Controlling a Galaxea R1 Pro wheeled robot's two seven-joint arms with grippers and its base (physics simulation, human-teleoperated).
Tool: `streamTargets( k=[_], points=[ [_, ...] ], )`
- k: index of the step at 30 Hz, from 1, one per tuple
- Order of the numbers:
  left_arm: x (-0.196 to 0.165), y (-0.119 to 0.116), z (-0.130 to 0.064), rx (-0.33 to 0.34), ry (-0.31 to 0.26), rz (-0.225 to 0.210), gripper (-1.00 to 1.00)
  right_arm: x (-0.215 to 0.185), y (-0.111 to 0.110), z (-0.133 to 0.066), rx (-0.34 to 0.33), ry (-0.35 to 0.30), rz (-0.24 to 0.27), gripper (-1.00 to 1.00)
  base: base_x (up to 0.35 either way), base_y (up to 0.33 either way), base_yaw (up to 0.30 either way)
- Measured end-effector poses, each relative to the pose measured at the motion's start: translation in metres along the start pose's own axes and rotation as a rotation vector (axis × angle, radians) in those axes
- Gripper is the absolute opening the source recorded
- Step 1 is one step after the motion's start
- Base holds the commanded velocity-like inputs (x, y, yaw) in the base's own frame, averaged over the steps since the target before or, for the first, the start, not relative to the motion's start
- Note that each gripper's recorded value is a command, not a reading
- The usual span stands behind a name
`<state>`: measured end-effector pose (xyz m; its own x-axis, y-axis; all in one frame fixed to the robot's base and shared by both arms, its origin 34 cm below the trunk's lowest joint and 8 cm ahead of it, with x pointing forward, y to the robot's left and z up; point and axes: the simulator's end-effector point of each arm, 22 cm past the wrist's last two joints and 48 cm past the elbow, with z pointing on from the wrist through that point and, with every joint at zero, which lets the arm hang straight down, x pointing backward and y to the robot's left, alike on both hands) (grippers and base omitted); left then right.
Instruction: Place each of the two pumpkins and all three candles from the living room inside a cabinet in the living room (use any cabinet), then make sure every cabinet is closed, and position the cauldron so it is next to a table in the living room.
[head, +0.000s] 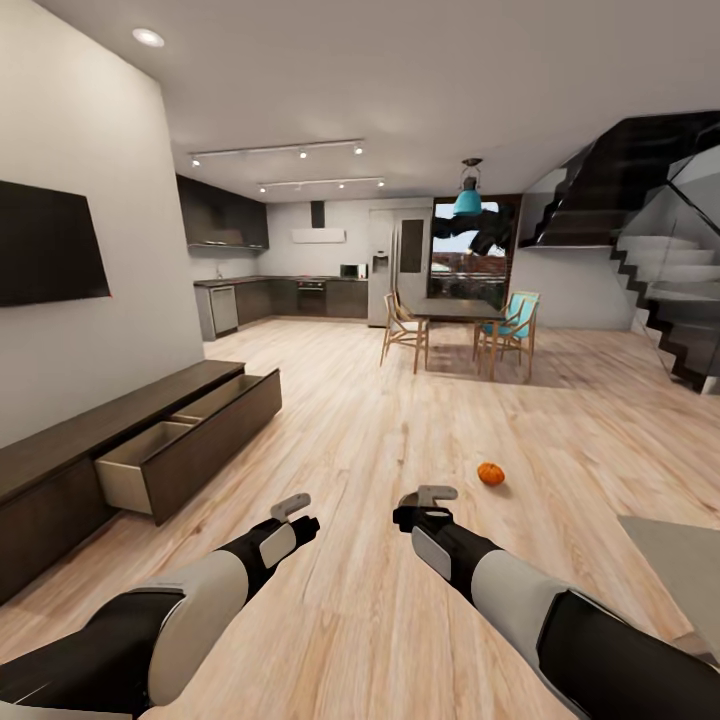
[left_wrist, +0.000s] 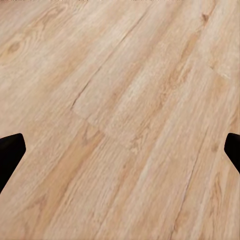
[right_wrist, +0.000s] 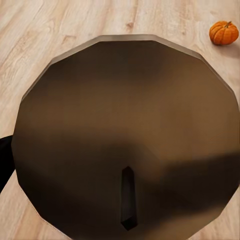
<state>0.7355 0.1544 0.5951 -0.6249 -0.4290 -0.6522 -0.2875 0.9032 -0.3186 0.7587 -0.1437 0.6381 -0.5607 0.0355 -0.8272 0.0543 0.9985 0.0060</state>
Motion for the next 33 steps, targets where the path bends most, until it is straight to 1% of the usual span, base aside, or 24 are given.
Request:
streamTargets(
  k=[3, 33],
  points=[
    [0.0, 0.0, 0.0, 0.0, 0.0, 0.0, 1.0, 0.0, 0.0, 0.0, 0.0, 0.001, 0.001, -1.0, 0.027, 0.0, 0.0],
    [-0.046, -0.024, -0.034, 0.001, 0.001, 0.0, 1.0, -0.057, 0.001, -0.025, 0.0, 0.0, -0.003, -1.0, 0.001, 0.0, 0.0]
  ],
)
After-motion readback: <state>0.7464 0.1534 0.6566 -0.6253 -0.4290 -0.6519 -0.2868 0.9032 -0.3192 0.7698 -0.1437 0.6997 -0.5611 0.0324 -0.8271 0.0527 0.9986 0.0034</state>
